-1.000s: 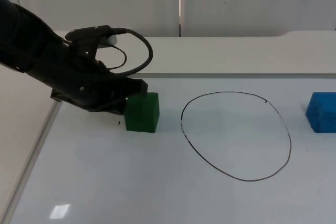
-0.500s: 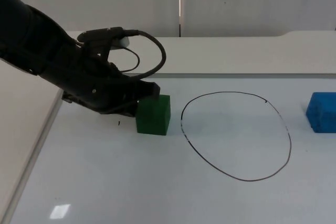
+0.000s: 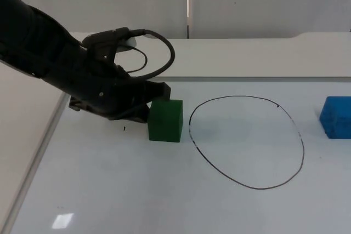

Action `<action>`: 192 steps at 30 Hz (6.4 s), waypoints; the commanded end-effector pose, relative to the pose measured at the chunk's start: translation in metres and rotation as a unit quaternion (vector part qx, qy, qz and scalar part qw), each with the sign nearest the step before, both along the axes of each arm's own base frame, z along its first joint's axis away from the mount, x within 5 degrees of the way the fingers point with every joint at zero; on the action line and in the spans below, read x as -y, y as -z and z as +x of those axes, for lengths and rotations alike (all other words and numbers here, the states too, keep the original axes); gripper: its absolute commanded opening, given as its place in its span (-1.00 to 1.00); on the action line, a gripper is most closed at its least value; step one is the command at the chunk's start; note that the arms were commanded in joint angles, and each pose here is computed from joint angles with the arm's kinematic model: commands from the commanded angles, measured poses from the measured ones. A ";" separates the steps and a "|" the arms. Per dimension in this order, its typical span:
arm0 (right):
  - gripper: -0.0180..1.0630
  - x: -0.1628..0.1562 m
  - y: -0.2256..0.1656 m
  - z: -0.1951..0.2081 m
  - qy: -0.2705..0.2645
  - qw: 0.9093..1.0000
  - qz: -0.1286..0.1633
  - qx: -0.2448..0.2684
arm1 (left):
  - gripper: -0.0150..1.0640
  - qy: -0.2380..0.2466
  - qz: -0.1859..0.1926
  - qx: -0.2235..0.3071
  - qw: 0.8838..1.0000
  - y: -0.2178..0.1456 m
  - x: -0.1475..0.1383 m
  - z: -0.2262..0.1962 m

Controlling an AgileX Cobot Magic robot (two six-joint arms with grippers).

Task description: Push the two cubes into the marked area.

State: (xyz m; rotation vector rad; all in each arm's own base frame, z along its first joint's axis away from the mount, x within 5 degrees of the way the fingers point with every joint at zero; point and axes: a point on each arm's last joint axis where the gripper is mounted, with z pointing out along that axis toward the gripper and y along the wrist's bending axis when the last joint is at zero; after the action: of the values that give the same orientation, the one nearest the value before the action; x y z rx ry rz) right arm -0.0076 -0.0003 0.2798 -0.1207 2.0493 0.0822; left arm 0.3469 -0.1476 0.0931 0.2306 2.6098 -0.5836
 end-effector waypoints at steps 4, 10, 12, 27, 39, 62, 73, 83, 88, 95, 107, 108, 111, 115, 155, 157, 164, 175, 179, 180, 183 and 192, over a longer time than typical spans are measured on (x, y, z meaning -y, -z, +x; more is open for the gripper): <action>0.98 0.000 0.000 0.000 -0.001 1.000 -0.007 0.003 | -0.98 -0.004 -0.011 -0.001 1.000 -0.002 0.003 0.000; 0.98 0.000 0.000 0.000 -0.001 1.000 -0.007 0.003 | -0.98 0.001 -0.010 -0.001 1.000 -0.002 0.009 -0.002; 0.98 0.000 0.000 0.000 -0.001 1.000 -0.007 0.003 | -0.98 0.008 -0.009 0.001 1.000 -0.002 0.011 -0.003; 0.98 0.000 0.000 0.000 -0.001 1.000 -0.007 0.003 | -0.98 0.018 -0.003 0.006 1.000 -0.002 0.021 -0.007; 0.98 0.000 0.000 0.000 -0.001 1.000 -0.007 0.003 | -0.98 0.025 0.005 0.013 1.000 -0.001 0.033 -0.012; 0.98 0.000 0.000 0.000 -0.001 1.000 -0.007 0.003 | -0.98 0.031 -0.009 0.006 0.999 -0.002 0.051 -0.022; 0.98 0.000 0.000 0.000 -0.001 1.000 -0.007 0.003 | -0.98 0.029 -0.011 0.004 1.000 -0.001 0.052 -0.022; 0.98 0.000 0.000 0.000 -0.001 1.000 -0.007 0.003 | -0.98 0.018 -0.014 -0.013 1.000 0.009 0.052 -0.023; 0.98 0.000 0.000 0.000 -0.001 1.000 -0.007 0.003 | -0.98 0.028 -0.013 -0.012 0.999 0.009 0.056 -0.025; 0.98 0.000 0.000 0.000 -0.001 1.000 -0.007 0.003 | -0.98 0.051 -0.006 -0.005 0.999 0.009 0.066 -0.031; 0.98 0.000 0.000 0.000 -0.001 1.000 -0.007 0.003 | -0.98 0.054 -0.024 0.009 0.998 0.000 0.073 -0.024; 0.98 0.000 0.000 0.000 -0.001 1.000 -0.007 0.003 | -0.98 0.054 -0.024 0.009 0.998 0.000 0.073 -0.024; 0.98 0.000 0.000 0.000 -0.001 1.000 -0.007 0.003 | -0.98 0.058 -0.031 0.009 0.998 -0.002 0.075 -0.023; 0.98 0.000 0.000 0.000 -0.001 1.000 -0.007 0.003 | -0.98 0.067 -0.032 0.008 0.997 -0.002 0.080 -0.026; 0.98 0.000 0.000 0.000 -0.001 1.000 -0.007 0.003 | -0.98 0.057 0.014 0.174 0.983 -0.153 -0.002 -0.021; 0.98 0.000 0.000 0.000 -0.001 1.000 -0.007 0.003 | -0.98 0.059 0.015 0.176 0.983 -0.159 -0.004 -0.024; 0.98 0.000 0.000 0.000 -0.001 1.000 -0.007 0.003 | -0.98 0.075 0.016 0.195 0.978 -0.195 -0.011 -0.047; 0.98 0.000 0.000 0.000 -0.001 1.000 -0.007 0.003 | -0.98 0.078 0.004 0.242 0.967 -0.229 -0.028 -0.093; 0.98 0.000 0.000 0.000 -0.001 1.000 -0.007 0.003 | -0.98 0.074 -0.002 0.253 0.965 -0.234 -0.034 -0.109; 0.98 0.000 0.000 0.000 -0.001 1.000 -0.007 0.003 | -0.98 0.074 -0.003 0.256 0.964 -0.236 -0.036 -0.114; 0.98 0.000 0.000 0.000 -0.001 1.000 -0.007 0.003 | -0.98 0.072 -0.007 0.261 0.963 -0.237 -0.039 -0.124; 0.98 0.000 0.000 0.000 -0.001 1.000 -0.007 0.003 | -0.98 0.071 -0.010 0.270 0.960 -0.231 -0.057 -0.172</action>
State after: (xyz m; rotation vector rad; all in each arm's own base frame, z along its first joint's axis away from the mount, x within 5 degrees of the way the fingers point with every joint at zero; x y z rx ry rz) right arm -0.0076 -0.0003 0.2798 -0.1207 2.0493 0.0822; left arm 0.1884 -0.0963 0.3249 0.4861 2.0685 -0.5206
